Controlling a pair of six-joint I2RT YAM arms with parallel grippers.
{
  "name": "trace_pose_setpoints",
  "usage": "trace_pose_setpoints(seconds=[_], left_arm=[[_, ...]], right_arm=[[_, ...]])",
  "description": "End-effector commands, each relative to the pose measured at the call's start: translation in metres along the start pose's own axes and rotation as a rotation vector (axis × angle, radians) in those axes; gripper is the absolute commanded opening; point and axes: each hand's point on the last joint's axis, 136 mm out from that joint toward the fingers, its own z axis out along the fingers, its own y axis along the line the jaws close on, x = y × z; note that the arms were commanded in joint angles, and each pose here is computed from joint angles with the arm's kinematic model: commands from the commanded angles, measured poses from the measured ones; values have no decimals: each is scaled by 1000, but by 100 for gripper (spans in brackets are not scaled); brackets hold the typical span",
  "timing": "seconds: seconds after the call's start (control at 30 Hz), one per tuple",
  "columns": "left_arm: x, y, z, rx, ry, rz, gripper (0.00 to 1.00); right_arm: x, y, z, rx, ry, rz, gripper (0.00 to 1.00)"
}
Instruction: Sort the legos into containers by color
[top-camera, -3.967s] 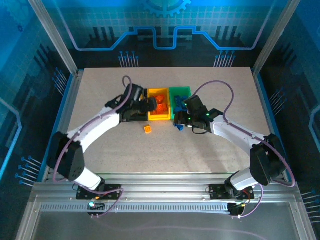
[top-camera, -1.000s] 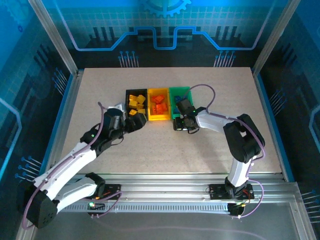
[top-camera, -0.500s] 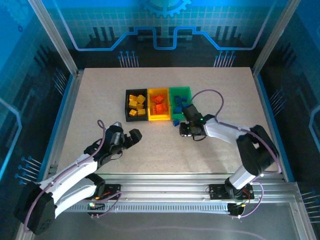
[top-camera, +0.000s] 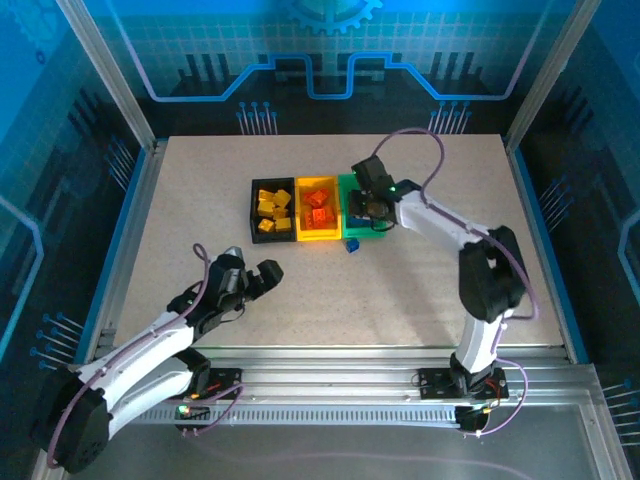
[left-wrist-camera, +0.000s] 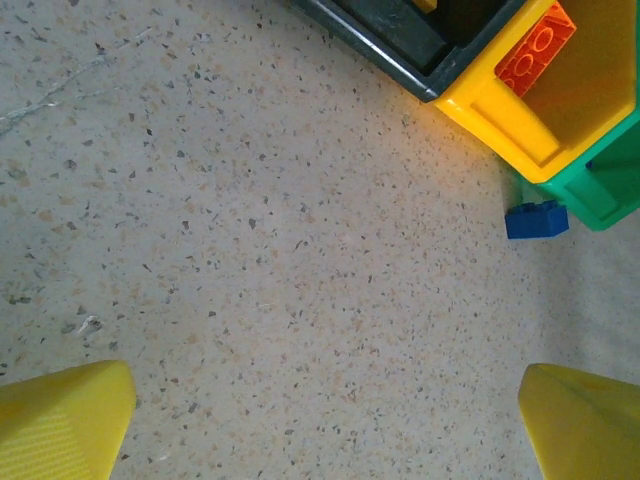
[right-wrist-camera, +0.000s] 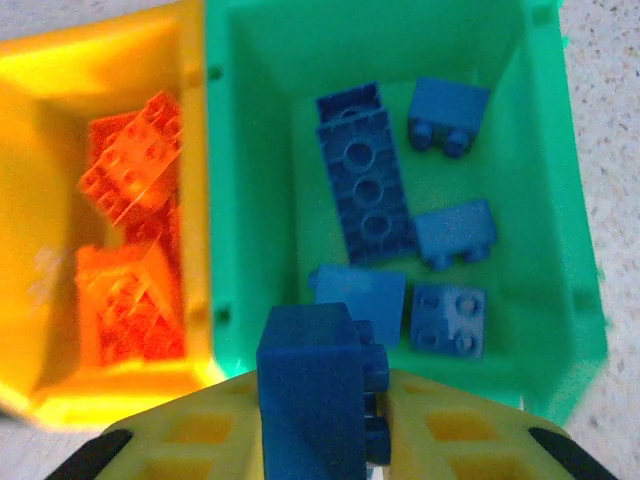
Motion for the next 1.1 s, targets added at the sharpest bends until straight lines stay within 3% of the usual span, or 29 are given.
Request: trace_pose_setpoints(seconds=[0.0,0.1,0.27,0.33,0.47,0.63,0.83,1.07], left_arm=[[5,3,-5,-6,24,4,99],[6,2,-7,-3,24,7,99],[6,1,-8,3,26,11,99],[5,0,-8,6,26,11,99],[3,-3,-9,11,17,17,99],[1,0,-9,-3,5,19,99],[1,2,-6,-7,8,14,99],[5,1,-4,-2,33,10,99]], right_arm=[[-7,-22,17,130,41,22,32],[-14,-24,26,156,47,35,34],[-24,-20,19,132,31,49,60],[-23,-19,11,121,19,53,63],[-8,-12,-11,55,-4,44,68],[42,-6,-20,-4,30,13,72],[99,-1,0,-8,104,-26,73],[105,-5,37,53,140,-13,71]])
